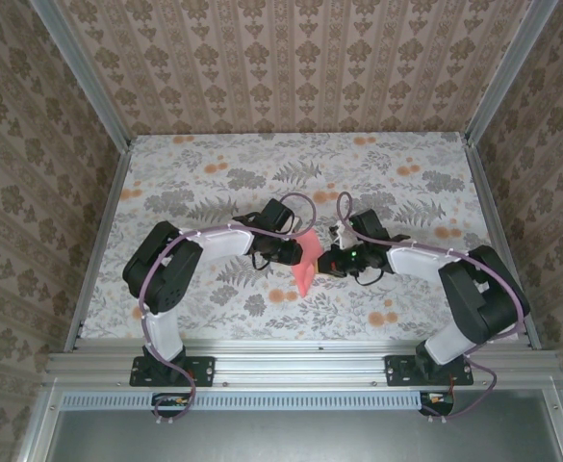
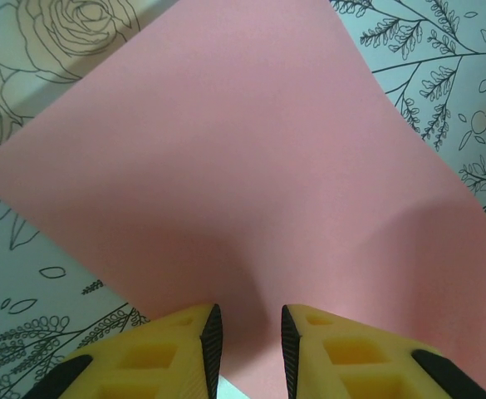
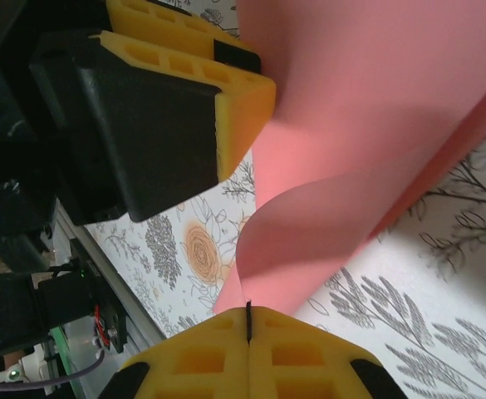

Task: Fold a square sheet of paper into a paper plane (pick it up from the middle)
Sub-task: Third fold the triangle at the center of the table.

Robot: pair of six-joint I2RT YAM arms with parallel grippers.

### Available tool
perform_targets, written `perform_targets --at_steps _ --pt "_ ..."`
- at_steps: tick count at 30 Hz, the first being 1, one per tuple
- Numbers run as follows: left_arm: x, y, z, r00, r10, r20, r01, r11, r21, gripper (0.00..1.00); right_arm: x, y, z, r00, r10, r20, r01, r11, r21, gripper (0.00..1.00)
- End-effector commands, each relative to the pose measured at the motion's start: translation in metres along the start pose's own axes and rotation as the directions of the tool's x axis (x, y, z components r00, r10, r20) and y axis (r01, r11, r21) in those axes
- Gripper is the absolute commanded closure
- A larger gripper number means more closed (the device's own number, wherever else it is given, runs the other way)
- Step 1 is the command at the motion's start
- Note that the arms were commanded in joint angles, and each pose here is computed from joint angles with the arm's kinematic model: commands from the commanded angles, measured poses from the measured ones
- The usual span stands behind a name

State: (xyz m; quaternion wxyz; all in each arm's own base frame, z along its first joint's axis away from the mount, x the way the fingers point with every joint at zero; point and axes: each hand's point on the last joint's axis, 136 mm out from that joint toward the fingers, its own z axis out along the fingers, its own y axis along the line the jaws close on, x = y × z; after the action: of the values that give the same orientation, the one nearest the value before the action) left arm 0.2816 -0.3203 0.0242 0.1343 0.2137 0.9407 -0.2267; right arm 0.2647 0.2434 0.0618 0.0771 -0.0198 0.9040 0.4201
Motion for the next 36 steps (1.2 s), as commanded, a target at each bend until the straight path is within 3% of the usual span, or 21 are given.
perform_targets --at_steps 1,12,36 --pt "0.012 0.006 0.008 0.998 -0.001 -0.055 0.001 1.0 0.001 0.71 -0.016 0.013 0.009 1.0 0.001 0.023 0.0 0.999 -0.045 1.0" --pt "0.014 0.009 0.01 0.998 -0.023 -0.057 0.024 0.999 0.03 0.71 -0.023 0.006 0.036 1.0 0.008 0.003 -0.008 1.0 0.017 1.0" --pt "0.008 0.011 0.008 0.993 -0.111 -0.041 0.115 0.985 0.13 0.71 -0.021 -0.012 0.056 1.0 0.016 -0.018 -0.014 0.995 0.1 1.0"
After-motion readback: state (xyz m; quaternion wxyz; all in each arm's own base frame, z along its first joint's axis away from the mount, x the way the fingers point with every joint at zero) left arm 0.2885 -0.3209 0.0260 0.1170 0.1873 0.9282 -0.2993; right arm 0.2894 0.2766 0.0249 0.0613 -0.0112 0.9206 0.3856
